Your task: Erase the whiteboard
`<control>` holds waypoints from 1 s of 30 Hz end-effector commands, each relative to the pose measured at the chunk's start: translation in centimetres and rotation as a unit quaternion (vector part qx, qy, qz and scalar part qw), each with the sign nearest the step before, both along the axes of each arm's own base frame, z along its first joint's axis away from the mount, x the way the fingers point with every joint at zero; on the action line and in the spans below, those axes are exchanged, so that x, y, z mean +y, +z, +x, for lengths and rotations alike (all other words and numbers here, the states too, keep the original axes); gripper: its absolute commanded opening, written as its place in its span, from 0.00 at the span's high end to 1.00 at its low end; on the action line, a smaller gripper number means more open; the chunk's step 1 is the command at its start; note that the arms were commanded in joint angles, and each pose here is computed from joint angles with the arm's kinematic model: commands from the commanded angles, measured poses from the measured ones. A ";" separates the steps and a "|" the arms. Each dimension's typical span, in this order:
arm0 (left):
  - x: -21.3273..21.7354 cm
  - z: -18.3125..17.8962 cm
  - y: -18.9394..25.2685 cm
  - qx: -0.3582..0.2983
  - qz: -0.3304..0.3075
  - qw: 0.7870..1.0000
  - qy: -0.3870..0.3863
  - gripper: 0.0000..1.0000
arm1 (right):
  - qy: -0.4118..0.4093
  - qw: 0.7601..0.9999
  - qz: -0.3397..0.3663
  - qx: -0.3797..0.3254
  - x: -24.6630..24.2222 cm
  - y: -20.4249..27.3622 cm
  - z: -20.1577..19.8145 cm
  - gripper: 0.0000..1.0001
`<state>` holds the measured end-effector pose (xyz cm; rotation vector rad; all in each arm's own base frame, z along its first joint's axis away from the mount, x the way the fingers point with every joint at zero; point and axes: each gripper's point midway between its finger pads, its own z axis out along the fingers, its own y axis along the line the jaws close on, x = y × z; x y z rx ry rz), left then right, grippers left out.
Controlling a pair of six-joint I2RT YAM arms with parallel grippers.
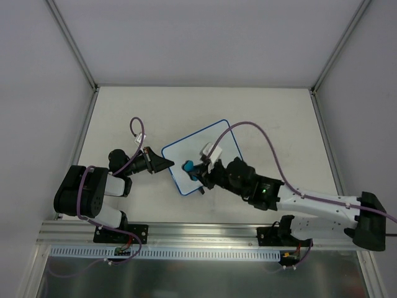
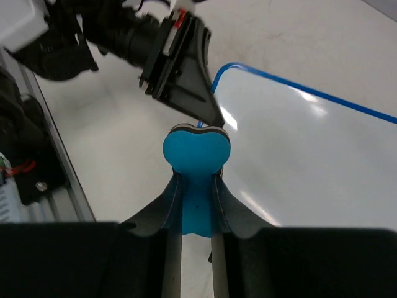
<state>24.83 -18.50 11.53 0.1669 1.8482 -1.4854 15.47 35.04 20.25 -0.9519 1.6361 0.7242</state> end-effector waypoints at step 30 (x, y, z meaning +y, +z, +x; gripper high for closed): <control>0.0 0.1 4.7 -0.181 -0.006 0.983 -0.009 1.00 | -0.515 0.800 -0.102 0.290 -27.1 -13.4 12.8 1.00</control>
